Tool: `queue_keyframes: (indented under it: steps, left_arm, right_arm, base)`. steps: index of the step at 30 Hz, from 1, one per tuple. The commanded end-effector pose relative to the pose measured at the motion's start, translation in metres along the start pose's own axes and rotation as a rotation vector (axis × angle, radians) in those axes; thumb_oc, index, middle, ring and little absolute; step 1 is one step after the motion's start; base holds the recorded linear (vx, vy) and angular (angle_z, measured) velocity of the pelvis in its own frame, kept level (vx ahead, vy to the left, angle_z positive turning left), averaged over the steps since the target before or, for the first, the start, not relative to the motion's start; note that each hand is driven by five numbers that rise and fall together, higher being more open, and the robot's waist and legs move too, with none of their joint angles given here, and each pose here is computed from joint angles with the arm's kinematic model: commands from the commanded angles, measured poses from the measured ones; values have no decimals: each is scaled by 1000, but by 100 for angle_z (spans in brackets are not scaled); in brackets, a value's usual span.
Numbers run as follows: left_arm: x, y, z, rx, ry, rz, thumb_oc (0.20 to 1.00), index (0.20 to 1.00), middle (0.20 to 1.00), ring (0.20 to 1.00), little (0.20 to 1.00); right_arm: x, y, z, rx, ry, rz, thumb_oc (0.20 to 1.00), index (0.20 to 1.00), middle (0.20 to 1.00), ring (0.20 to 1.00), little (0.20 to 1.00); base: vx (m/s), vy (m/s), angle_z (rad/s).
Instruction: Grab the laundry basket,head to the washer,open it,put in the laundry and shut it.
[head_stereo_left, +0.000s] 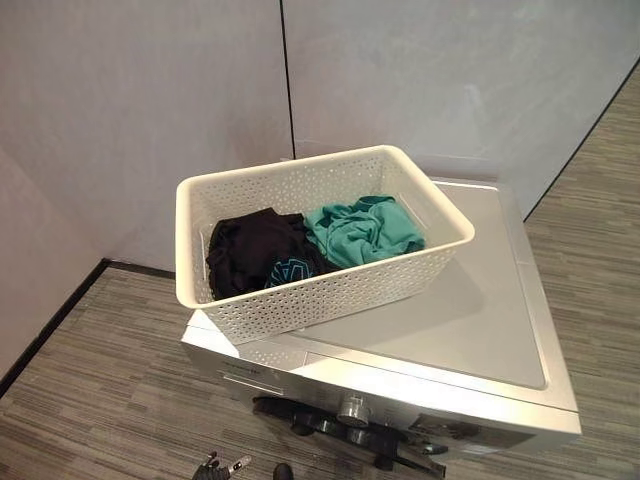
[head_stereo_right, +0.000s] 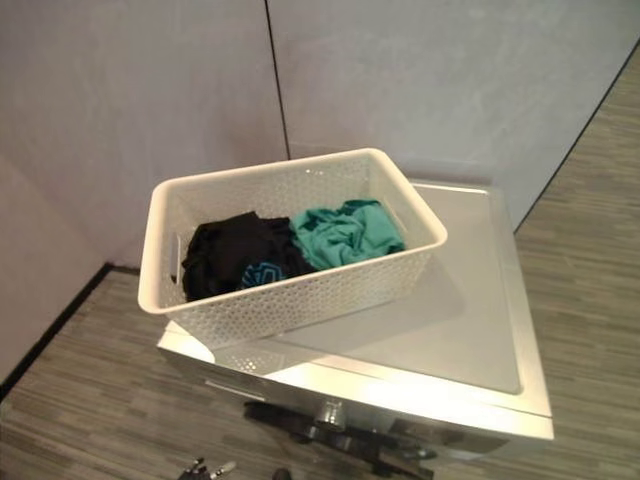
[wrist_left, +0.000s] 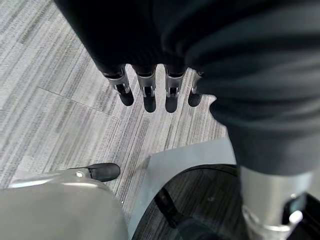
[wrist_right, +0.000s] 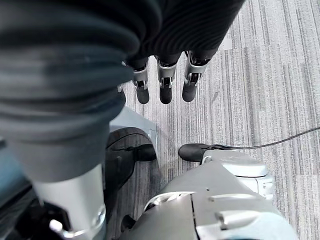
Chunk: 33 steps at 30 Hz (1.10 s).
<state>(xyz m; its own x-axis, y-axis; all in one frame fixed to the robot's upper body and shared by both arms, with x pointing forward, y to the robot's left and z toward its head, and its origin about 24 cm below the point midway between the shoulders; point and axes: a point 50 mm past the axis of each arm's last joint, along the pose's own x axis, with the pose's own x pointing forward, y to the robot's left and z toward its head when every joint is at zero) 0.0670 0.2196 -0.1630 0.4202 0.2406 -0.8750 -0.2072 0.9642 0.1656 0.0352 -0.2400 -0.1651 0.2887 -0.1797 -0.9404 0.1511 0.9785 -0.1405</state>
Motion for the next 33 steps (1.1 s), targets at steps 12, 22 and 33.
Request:
queue_keyframes:
  steps: [12,22,33]
  left_arm:
    - [6,-1,20,18,-50,8,1000,1000,1000,1000,1000]
    - [7,-9,28,-12,-81,-13,1000,1000,1000,1000,1000]
    - [7,-13,29,-37,-81,-24,1000,1000,1000,1000,1000]
  right_arm:
    - [4,-15,32,-55,-90,-63,1000,1000,1000,1000,1000]
    - [5,-17,54,-95,-164,-75,1000,1000,1000,1000,1000]
    - [7,-12,66,-78,-181,-57,1000,1000,1000,1000,1000]
  base:
    - [-38,-59,-3]
    - [-141,-150,-1]
    - [-168,68,19]
